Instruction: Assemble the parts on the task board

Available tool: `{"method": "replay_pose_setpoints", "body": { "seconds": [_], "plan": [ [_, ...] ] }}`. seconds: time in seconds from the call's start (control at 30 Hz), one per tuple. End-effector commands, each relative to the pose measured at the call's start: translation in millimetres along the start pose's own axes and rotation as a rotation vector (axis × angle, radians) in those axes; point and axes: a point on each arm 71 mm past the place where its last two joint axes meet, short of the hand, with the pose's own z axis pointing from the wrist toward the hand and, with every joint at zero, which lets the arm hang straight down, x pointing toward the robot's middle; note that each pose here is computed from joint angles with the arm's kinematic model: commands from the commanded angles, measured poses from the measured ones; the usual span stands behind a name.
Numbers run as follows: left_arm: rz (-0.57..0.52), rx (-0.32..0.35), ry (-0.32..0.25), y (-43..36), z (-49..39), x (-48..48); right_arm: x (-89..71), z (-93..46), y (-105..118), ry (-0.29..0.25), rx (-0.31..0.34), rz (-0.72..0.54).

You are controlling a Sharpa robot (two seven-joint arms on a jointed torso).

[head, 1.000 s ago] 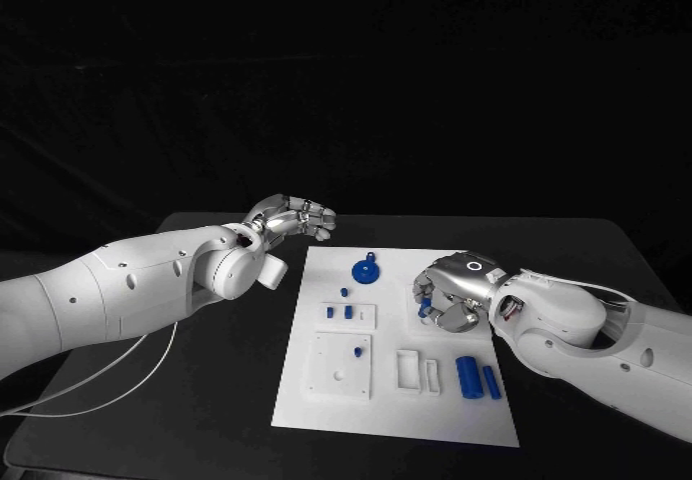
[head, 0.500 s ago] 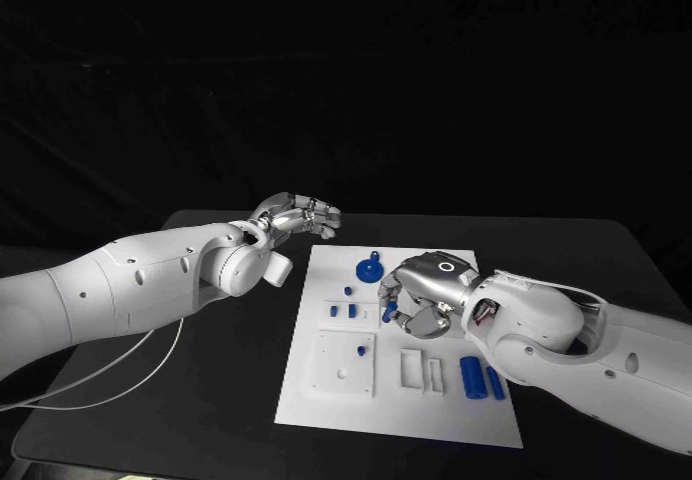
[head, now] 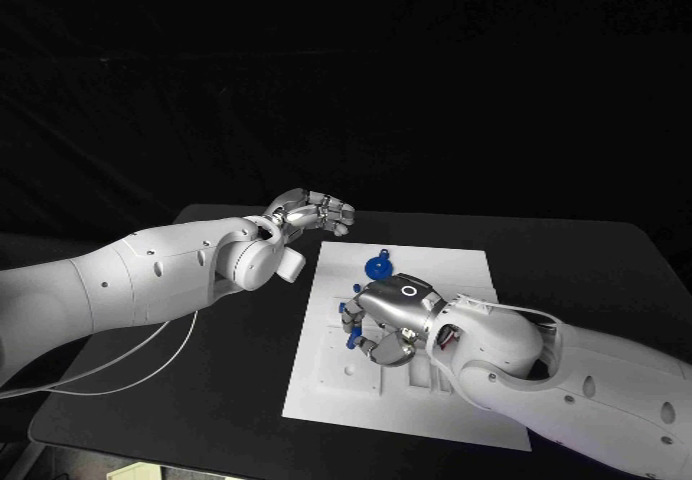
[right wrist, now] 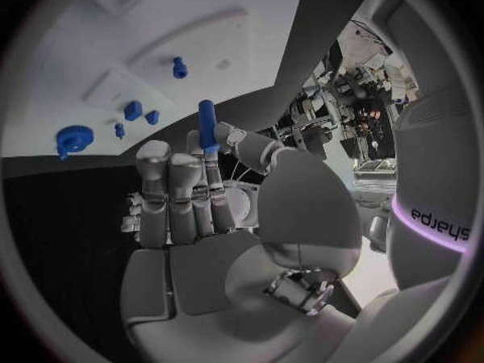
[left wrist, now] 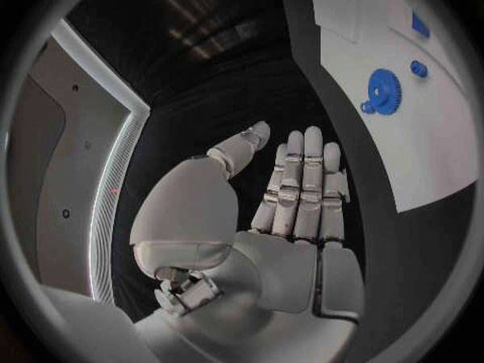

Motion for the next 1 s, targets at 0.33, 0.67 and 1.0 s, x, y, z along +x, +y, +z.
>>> {"method": "replay_pose_setpoints", "body": {
  "seconds": [0.33, 0.67, 1.0],
  "plan": [
    [-0.01, 0.01, 0.017, -1.7, 2.2, 4.5, 27.2, 6.6, 14.6, 0.044, -0.048, -0.019],
    [-0.01, 0.009, 0.018, -1.6, 2.3, 4.3, 35.3, 5.9, 12.5, 0.075, -0.04, -0.02],
    [-0.01, 0.008, 0.015, -1.3, 1.8, 3.0, 38.7, 2.6, 7.8, 0.102, -0.028, -0.032]
  ]
}}
